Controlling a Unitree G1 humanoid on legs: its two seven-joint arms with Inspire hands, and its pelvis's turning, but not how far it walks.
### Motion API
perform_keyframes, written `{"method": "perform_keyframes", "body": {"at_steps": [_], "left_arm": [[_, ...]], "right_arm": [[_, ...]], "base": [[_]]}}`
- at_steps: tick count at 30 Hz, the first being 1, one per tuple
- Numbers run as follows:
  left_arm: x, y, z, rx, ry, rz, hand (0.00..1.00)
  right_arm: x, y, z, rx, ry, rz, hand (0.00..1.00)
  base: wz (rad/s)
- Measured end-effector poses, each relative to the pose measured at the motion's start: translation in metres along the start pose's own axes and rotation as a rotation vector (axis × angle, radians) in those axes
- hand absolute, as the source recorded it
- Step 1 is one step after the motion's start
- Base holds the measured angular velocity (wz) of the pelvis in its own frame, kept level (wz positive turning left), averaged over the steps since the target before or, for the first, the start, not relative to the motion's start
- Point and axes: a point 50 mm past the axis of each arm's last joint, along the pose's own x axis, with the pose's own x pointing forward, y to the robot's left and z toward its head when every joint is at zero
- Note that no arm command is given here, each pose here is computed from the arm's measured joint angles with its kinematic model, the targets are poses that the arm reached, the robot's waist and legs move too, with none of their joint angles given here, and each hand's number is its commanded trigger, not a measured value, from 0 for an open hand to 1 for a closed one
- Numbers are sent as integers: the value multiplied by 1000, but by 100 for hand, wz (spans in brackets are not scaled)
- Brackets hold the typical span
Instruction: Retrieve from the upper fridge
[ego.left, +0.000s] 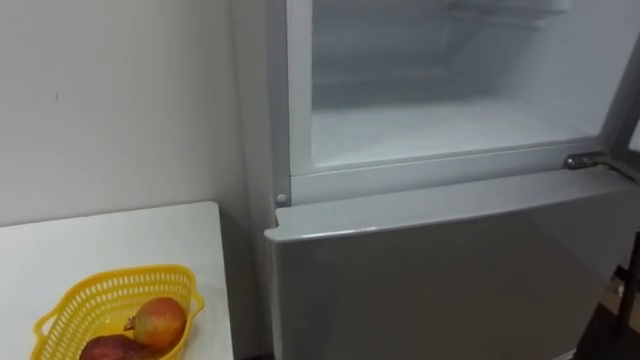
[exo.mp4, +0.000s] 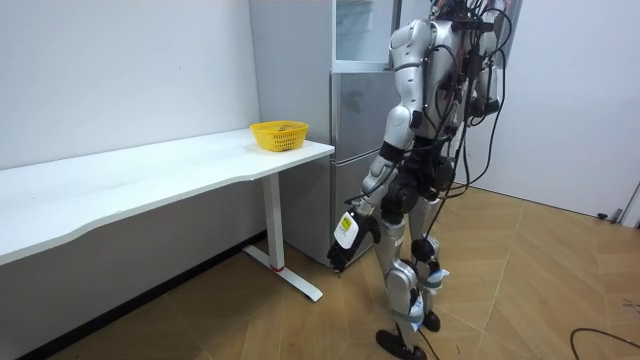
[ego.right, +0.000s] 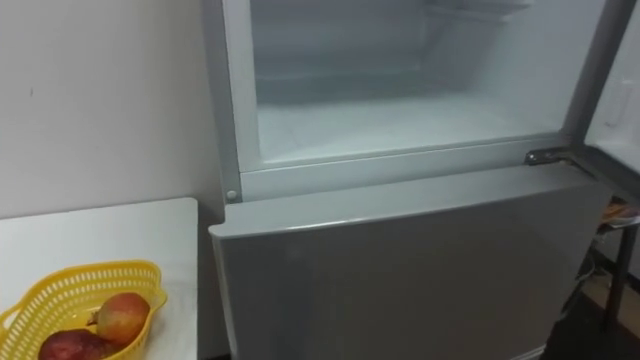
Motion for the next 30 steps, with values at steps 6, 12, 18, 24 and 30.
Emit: {"method": "perform_keyframes", "body": {"at_steps": [6, 12, 18, 24, 30], "left_arm": [[-1, 8, -3, -46, 5, 37, 0], [-1, 10, -4, -53, 8, 60, 0], [-1, 11, -2, -58, 0, 65, 0], [-1, 12, -4, -64, 6, 64, 0], [-1, 12, -3, -64, -3, 65, 0]], "right_arm": [[8, 3, 20, 123, -44, -54, 0], [10, 4, 26, 157, -64, -60, 0], [10, 15, 27, 202, -61, -37, 0], [4, 33, 41, 262, -79, 45, 0], [0, 46, 50, 287, -102, 103, 0]], "base": [[-1], [0], [4], [0], [0]]}}
